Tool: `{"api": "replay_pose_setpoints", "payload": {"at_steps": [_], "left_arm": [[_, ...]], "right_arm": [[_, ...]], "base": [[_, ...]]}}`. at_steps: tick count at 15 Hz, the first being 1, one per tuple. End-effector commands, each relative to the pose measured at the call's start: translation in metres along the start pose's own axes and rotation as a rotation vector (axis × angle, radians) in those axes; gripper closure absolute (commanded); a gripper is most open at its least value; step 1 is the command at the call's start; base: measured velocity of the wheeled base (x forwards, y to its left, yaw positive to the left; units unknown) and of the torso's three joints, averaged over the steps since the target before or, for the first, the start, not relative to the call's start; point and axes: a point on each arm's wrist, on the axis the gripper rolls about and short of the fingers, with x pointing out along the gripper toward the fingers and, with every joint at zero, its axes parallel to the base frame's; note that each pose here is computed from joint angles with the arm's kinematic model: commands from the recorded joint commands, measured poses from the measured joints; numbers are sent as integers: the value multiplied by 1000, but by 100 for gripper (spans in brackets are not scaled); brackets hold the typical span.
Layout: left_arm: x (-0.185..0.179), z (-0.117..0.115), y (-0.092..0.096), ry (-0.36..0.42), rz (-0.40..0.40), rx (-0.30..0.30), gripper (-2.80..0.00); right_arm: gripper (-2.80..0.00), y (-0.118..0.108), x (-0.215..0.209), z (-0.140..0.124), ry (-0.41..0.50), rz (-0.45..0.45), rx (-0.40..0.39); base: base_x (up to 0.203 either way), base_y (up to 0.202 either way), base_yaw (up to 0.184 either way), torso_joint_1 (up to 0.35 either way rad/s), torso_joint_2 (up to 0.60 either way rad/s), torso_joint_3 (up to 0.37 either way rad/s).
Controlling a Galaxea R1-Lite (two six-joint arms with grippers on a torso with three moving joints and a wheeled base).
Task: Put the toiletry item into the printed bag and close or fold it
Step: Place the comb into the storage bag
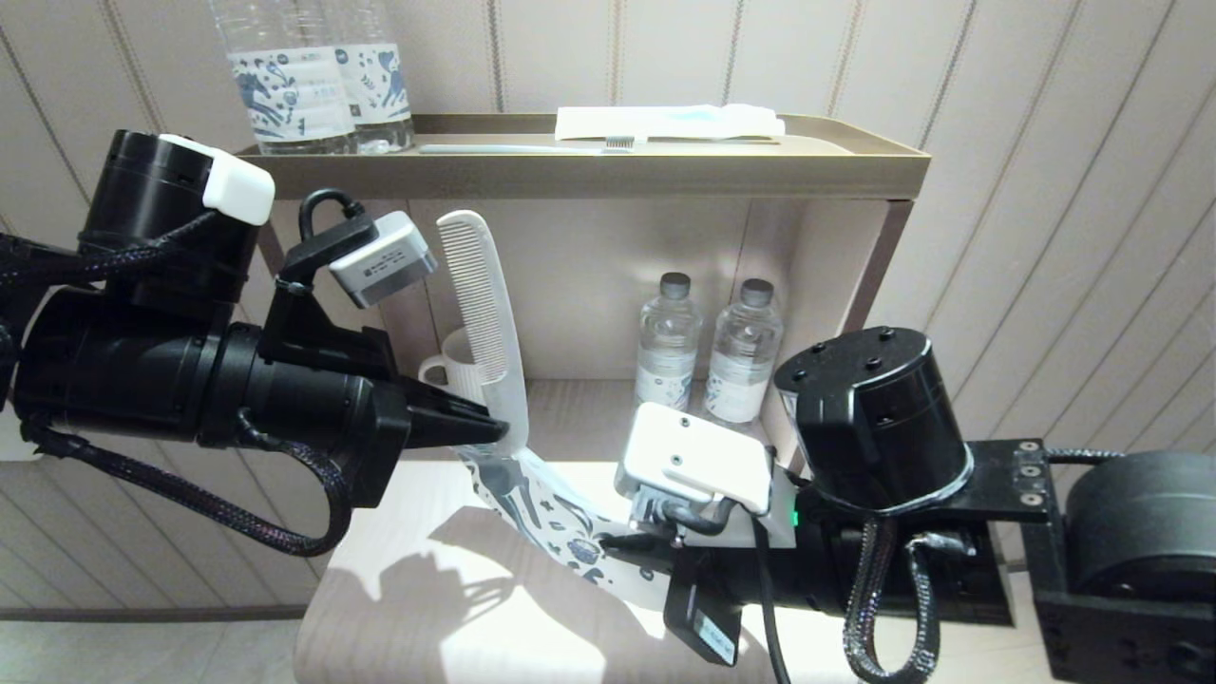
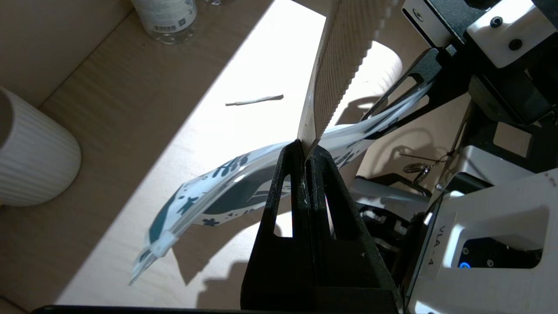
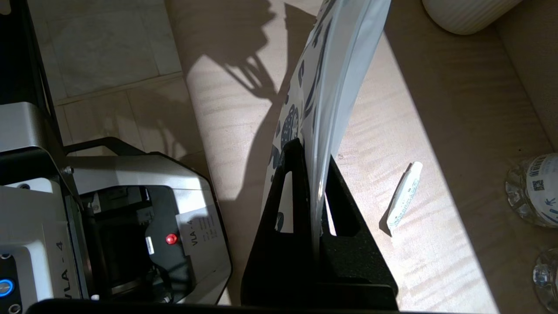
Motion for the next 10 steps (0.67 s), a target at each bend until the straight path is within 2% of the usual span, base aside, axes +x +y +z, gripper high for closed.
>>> {"api": "replay_pose_setpoints", "payload": {"at_steps": [1, 6, 10], "left_arm": [[6, -1, 1, 9, -14, -1, 0], [8, 3, 0, -2, -18, 11, 0], [10, -9, -2, 29, -46, 34, 0]], "right_arm": [[0, 0, 3, -1, 4, 4, -2], [0, 1, 3, 0, -9, 35, 3], [0, -1, 7, 2, -14, 37, 2]], "base": [[0, 0, 0, 0, 0, 0], [0, 0, 0, 0, 0, 0], [0, 0, 0, 0, 0, 0]]}}
